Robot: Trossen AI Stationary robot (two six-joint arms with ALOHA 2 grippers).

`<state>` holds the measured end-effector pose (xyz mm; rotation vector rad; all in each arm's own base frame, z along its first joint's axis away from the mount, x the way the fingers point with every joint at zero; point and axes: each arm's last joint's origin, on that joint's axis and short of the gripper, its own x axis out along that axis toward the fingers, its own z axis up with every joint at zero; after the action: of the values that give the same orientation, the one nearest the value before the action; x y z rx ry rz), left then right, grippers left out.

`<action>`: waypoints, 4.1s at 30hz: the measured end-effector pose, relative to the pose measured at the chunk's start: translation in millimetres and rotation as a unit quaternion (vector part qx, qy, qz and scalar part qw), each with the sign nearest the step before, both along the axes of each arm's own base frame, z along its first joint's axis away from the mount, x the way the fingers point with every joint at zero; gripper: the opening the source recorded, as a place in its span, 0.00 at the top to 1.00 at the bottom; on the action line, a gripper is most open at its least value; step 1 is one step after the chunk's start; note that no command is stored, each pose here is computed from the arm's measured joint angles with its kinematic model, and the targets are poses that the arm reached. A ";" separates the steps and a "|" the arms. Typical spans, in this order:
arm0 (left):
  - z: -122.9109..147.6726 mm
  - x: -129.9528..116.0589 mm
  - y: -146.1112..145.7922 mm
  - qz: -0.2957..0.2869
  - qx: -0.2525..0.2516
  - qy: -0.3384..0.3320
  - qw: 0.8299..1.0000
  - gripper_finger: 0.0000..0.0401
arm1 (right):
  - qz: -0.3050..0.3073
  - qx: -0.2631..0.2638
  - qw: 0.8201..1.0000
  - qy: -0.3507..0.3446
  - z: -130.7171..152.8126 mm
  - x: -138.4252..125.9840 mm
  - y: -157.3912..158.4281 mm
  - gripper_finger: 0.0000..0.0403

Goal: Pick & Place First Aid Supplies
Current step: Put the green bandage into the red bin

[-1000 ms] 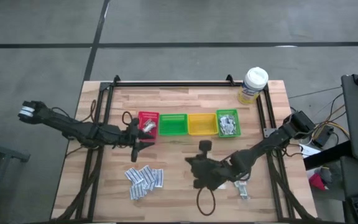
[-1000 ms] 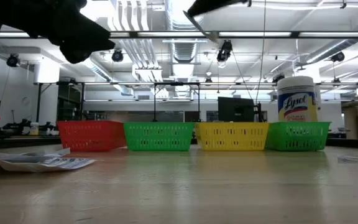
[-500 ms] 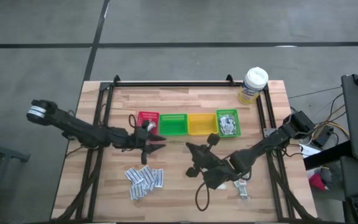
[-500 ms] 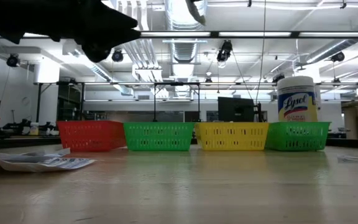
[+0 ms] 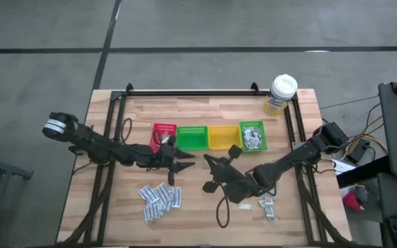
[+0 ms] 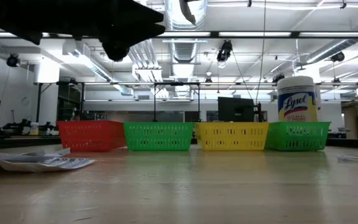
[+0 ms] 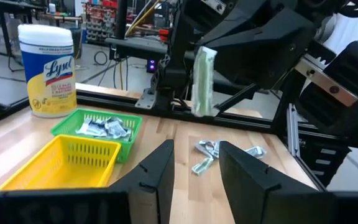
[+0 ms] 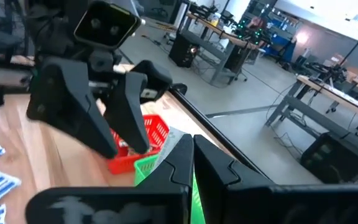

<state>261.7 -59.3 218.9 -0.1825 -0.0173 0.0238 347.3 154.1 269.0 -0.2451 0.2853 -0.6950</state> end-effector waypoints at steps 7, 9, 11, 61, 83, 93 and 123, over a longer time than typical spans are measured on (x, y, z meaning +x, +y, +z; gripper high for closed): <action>4.0 15.3 -3.4 0.007 0.010 -0.001 1.000 0.70 | 0.000 -0.008 1.000 -0.001 -0.5 1.4 -1.6 0.98; 4.8 17.8 -3.6 0.015 0.011 -0.002 1.000 0.70 | 0.000 -0.004 1.000 -0.005 -0.6 1.3 -1.4 0.98; 5.5 19.6 -3.6 0.020 0.012 -0.003 1.000 0.70 | 0.000 -0.003 1.000 -0.005 -1.2 1.1 -1.3 0.98; 2.2 24.9 -2.1 0.066 -0.059 0.014 0.996 0.72 | -0.010 -0.048 0.999 0.005 -17.5 31.5 3.3 0.98; 2.0 24.9 -2.1 0.065 -0.026 0.018 0.997 1.00 | -0.001 -0.063 0.998 0.023 -18.2 31.4 3.6 0.98; -5.3 24.2 -0.9 0.086 -0.022 0.051 0.995 1.00 | 0.018 -0.072 0.997 0.035 -17.7 30.5 6.2 0.88; -35.8 -15.9 67.4 0.313 -0.180 0.282 0.889 1.00 | 0.004 0.032 0.970 0.240 -57.8 -60.3 25.9 0.71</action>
<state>245.7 8.1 183.2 -0.5324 0.5163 0.7320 287.0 180.0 211.2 -0.3513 0.7683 -0.6093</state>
